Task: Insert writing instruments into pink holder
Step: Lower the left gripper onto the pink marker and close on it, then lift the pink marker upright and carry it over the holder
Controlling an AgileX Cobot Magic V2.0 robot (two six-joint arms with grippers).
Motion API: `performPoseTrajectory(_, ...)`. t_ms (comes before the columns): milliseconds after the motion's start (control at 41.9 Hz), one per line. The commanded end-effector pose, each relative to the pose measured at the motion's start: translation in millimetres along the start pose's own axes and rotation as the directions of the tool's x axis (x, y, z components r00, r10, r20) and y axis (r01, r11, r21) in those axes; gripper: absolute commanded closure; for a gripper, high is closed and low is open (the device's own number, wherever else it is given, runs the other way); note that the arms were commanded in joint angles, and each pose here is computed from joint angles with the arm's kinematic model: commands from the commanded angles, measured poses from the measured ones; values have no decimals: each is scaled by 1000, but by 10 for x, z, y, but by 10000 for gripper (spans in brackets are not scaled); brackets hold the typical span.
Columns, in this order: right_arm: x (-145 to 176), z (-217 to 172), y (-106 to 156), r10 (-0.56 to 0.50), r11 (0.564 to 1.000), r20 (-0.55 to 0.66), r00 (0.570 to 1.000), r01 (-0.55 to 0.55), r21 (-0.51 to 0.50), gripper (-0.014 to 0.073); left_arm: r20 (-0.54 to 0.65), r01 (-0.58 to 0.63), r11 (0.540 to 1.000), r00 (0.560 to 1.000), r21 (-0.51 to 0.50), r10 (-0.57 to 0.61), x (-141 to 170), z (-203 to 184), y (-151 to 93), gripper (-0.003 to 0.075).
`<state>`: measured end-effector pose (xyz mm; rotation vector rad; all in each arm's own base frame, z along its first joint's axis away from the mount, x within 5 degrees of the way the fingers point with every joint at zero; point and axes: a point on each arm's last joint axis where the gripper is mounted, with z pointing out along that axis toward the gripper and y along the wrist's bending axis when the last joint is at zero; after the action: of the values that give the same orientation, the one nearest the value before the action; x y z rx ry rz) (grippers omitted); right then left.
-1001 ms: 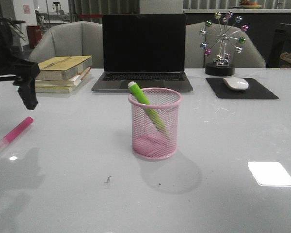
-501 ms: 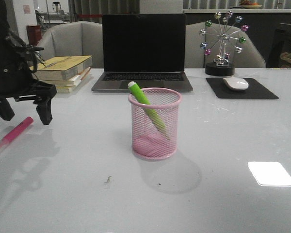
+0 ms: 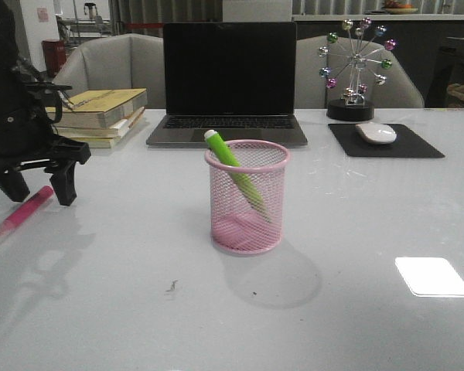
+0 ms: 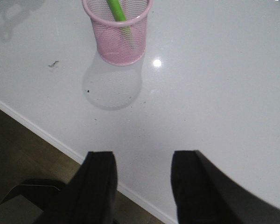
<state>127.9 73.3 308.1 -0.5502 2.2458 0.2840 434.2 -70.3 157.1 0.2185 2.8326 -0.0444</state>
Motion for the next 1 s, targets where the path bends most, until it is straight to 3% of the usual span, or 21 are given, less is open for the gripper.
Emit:
performPoseTrajectory(0, -128, -76, -2, -4, 1000, 96, 995, 4, 1, 192, 95, 7, 1000, 995, -1, -7, -130, -298, 8, 385)
performPoseTrajectory(358, -128, -76, -2, -4, 1000, 96, 995, 4, 1, 192, 86, 7, 1000, 996, -1, -7, -121, -298, 8, 617)
performPoseTrajectory(525, -128, -76, -2, -4, 1000, 96, 995, 4, 1, 192, 88, 7, 1000, 996, -1, -7, -119, -362, 8, 629)
performPoseTrajectory(691, -128, -76, -2, -4, 1000, 96, 995, 4, 1, 192, 186, -19, 1000, 982, 18, 15, -105, -703, -124, 629)
performPoseTrajectory(858, -128, -76, -2, -4, 1000, 96, 995, 4, 1, 192, 425, -93, 995, 902, 35, 70, 48, -1208, -372, 629)
performPoseTrajectory(978, -128, -76, -2, -4, 1000, 96, 995, 4, 1, 192, 600, -148, 988, 795, 51, 89, 278, -1530, -570, 629)
